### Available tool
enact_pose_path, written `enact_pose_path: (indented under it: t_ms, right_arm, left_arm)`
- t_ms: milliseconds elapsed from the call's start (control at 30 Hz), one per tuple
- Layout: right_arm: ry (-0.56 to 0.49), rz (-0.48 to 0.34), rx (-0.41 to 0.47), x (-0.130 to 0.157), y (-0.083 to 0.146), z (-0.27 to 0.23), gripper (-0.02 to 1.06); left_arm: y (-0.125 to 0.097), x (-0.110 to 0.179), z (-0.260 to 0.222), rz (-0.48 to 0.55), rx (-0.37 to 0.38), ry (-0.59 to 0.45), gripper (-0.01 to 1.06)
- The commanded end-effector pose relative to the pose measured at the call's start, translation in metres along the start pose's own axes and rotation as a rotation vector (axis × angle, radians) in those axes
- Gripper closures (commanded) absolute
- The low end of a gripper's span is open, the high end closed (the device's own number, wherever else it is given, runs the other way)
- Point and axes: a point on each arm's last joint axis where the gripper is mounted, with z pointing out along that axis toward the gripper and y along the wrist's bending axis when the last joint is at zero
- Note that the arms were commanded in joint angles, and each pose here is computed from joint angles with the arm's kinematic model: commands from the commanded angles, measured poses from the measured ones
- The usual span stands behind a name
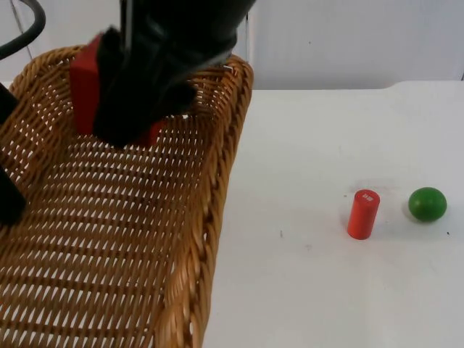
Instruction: Pick up the basket with the left hand and place the object to the left of the red cylinder into the basket with the right hand.
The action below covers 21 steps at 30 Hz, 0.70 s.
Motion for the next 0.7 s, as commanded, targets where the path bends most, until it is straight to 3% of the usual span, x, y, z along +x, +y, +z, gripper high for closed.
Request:
enact_pose_path:
  t_ms: [0,667]
  right_arm:
    - [-0.023,-0.005,0.013,-0.004,-0.001,0.003,1.05]
    - [-0.022,0.009,0.027,0.0,-0.006,0.02,1.05]
  left_arm:
    - [-0.003,0.0,-0.001,-0.012,0.027,-0.015,1.05]
    - [-0.003,0.0,-0.001,-0.01,0.026,-0.016,1.05]
